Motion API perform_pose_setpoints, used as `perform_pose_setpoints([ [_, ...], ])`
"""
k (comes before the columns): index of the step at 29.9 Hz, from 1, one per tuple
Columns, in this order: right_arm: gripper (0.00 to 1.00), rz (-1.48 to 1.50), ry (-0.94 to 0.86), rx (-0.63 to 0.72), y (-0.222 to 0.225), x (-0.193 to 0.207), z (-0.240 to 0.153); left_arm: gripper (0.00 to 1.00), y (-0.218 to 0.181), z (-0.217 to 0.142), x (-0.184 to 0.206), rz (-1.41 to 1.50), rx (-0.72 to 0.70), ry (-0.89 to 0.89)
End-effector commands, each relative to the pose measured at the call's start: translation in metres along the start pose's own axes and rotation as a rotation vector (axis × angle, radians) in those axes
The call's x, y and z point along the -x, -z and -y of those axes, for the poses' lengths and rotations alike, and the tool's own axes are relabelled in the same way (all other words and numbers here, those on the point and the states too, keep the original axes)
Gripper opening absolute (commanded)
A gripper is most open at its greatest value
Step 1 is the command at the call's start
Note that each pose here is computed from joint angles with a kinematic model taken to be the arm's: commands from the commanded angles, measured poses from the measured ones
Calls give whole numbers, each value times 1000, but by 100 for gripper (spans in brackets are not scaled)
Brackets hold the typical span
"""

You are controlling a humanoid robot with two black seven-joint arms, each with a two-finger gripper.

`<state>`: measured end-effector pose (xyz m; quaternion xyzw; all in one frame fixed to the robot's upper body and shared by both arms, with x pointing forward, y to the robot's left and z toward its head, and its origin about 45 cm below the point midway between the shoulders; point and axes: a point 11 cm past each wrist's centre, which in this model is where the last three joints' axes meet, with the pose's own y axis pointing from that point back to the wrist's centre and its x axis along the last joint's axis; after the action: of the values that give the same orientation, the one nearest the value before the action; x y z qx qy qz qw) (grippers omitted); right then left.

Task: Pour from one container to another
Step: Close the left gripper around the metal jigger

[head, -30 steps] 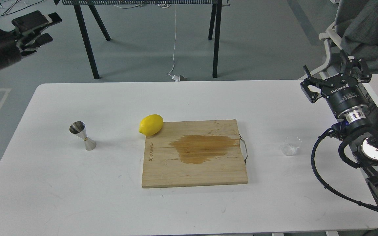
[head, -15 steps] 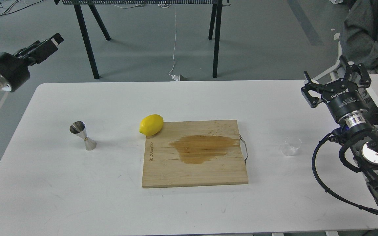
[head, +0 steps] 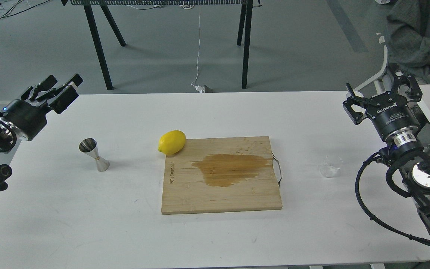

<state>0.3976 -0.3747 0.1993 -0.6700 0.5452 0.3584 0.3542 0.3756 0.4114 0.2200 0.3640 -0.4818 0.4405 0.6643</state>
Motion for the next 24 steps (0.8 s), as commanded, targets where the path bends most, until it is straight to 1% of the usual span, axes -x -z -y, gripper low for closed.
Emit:
perform_pose_setpoints([
  [1, 99, -2, -8, 0, 0, -3, -1, 100, -6, -5, 23, 1, 12, 30],
  [8, 99, 2, -10, 1, -2, -3, -1, 100, -10, -7, 41, -7, 15, 47],
  [13, 99, 0, -16, 1, -1, -6, -4, 100, 7, -18, 49, 6, -39, 70],
  [24, 99, -1, -19, 0, -1, -7, -4, 100, 15, -46, 76, -1, -82, 99],
])
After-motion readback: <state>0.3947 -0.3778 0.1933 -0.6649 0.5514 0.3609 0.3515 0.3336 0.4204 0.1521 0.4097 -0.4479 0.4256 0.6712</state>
